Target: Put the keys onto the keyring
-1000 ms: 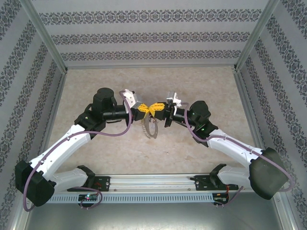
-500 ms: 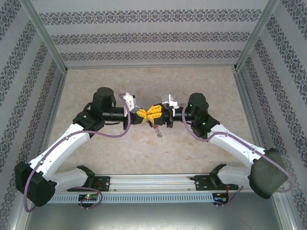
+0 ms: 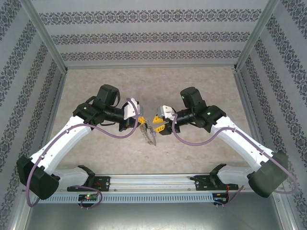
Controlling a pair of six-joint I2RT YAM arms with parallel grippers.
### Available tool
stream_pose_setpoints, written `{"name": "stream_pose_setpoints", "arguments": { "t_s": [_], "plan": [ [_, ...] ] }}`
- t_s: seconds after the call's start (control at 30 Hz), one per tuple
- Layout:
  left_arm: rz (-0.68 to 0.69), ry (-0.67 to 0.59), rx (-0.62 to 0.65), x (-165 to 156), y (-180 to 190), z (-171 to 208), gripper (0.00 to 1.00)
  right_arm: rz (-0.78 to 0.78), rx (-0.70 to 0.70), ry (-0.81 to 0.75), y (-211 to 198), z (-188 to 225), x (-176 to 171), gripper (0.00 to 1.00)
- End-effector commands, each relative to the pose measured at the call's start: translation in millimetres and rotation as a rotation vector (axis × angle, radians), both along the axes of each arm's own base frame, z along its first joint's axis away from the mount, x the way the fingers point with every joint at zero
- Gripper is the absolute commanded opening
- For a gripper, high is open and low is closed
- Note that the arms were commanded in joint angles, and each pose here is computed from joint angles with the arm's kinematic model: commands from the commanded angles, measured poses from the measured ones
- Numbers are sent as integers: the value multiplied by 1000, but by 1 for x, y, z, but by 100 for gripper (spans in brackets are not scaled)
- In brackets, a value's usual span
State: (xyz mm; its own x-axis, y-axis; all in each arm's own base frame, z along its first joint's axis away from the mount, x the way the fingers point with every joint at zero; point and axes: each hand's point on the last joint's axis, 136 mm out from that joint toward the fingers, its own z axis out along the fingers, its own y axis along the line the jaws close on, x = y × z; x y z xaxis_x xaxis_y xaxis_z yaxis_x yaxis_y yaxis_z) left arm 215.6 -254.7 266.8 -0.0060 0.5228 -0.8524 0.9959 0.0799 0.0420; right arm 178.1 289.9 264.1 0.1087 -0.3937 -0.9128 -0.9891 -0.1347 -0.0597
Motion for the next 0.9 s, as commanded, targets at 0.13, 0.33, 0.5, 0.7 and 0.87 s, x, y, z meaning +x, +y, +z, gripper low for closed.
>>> {"name": "stream_pose_setpoints", "arguments": {
  "t_s": [0.13, 0.33, 0.5, 0.7, 0.87],
  "plan": [
    [-102, -23, 43, -13, -4, 2, 0, 24, -47, -10, 6, -2, 2, 36],
    [-110, -1, 49, -11, -8, -1, 0, 48, -38, 24, 17, 3, 3, 40],
    [-117, 12, 44, -11, -10, -1, 0, 39, -61, 29, 21, -3, 8, 39],
    [-120, 16, 35, -10, -11, 0, 0, 28, -70, 32, 25, -4, 11, 31],
    [-131, 25, 16, -11, -14, 3, 0, 30, -79, 39, 29, -6, 13, 15]
  ]
}}
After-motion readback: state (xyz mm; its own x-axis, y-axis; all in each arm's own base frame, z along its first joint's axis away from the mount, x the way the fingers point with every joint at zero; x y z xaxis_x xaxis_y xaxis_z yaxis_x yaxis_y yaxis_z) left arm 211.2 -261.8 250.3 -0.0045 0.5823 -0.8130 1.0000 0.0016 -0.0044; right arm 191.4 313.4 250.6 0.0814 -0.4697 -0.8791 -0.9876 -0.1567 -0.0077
